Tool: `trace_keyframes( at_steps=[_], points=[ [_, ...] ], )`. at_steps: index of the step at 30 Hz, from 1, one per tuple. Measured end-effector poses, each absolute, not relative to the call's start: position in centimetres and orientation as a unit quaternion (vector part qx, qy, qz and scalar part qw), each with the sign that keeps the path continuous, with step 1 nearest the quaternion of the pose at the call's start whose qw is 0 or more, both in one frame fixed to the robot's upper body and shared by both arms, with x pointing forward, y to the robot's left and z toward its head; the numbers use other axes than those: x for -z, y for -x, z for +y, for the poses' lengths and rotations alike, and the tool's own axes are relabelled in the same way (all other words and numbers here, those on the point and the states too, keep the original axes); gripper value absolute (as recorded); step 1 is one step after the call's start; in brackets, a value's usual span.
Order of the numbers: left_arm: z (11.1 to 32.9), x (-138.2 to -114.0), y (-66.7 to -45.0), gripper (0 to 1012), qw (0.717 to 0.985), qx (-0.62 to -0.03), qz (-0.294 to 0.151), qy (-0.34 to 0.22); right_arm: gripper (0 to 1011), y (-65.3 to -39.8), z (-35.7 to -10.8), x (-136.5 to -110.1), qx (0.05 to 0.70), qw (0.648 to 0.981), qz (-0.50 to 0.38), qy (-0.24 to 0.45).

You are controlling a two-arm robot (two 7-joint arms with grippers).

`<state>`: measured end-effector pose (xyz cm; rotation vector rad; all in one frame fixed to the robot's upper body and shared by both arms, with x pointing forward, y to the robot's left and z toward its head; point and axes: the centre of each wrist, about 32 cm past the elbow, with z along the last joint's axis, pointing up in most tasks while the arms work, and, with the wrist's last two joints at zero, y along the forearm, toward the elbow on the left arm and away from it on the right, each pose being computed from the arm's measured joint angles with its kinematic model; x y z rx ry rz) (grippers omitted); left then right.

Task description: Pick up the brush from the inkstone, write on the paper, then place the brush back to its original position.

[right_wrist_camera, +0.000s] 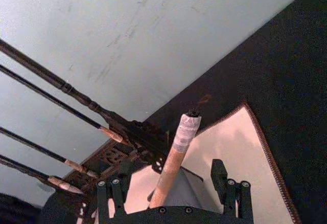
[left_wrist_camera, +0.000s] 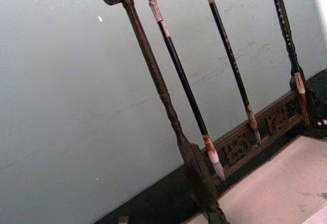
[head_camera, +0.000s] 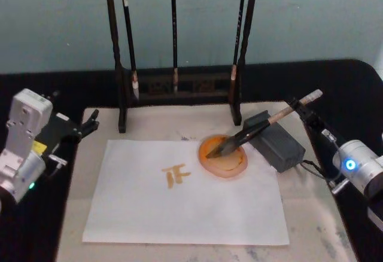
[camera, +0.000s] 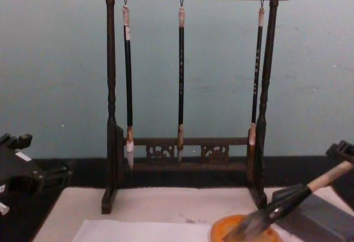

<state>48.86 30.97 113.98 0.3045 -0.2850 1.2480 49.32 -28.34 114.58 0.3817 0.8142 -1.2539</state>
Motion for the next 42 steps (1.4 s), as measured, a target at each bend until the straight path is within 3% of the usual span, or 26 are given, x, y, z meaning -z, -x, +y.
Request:
trace_keyframes(
  at_steps=[25,42],
  points=[
    [31.0,-114.0,-48.9,1010,0.791,-0.580,-0.132,-0.141,1000,-51.5,-27.9,-113.8,0.546,0.698,0.409,-0.217],
    [31.0,-114.0,-48.9,1010,0.791,-0.580,-0.132,-0.142,1000,-51.8,-27.8,-113.5,0.541,0.699,0.418,-0.210]
  ],
)
